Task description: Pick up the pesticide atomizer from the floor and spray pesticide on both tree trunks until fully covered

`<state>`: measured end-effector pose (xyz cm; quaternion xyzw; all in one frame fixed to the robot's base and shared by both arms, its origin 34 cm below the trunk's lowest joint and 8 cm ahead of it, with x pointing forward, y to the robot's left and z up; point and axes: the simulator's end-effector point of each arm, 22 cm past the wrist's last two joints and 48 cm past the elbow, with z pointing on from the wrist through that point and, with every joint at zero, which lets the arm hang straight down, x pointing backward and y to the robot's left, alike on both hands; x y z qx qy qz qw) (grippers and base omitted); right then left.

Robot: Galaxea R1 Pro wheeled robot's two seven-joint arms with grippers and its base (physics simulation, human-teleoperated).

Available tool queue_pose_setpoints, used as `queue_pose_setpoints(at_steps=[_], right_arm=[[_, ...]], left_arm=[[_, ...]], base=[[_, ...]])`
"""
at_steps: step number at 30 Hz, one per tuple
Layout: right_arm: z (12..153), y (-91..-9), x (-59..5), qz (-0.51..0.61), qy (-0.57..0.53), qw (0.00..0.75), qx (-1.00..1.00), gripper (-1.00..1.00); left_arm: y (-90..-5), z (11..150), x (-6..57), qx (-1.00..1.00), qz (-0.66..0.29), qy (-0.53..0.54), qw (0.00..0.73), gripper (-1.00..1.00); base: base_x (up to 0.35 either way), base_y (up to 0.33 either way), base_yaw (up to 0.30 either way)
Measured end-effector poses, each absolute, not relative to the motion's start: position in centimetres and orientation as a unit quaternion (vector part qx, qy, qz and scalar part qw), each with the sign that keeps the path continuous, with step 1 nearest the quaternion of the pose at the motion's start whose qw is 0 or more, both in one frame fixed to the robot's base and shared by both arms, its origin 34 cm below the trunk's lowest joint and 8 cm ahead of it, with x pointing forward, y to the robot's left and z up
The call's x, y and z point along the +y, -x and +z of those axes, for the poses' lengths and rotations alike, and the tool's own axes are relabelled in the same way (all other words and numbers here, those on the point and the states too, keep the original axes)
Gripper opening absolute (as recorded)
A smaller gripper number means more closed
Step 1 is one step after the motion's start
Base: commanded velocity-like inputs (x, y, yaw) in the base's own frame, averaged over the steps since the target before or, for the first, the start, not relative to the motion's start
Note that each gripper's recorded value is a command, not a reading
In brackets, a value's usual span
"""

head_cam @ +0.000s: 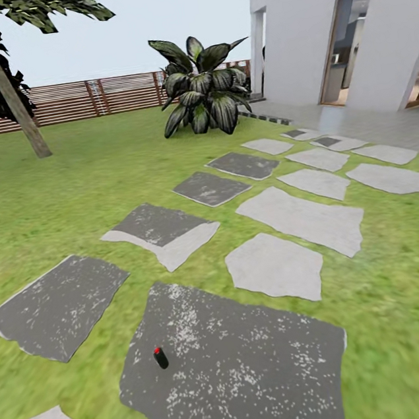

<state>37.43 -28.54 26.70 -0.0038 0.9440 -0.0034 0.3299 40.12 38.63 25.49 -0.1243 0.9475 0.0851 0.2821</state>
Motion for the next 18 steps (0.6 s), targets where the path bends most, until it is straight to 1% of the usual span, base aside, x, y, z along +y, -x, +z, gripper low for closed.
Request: queue_pose_setpoints(at_steps=[5,18], right_arm=[[26.72,-37.47,-28.52,-0.003,0.004,0.33,0.944,1.0],[26.72,-37.48,-28.52,-0.003,0.004,0.33,0.944,1.0]], left_arm=[[-40.11,25.49,38.64,0.947,0.085,0.125,0.282,1.0],[-40.11,25.49,38.63,0.947,0.085,0.124,0.282,1.0]], base=[[0.097,-0.266,0.163],[0.097,-0.266,0.267]])
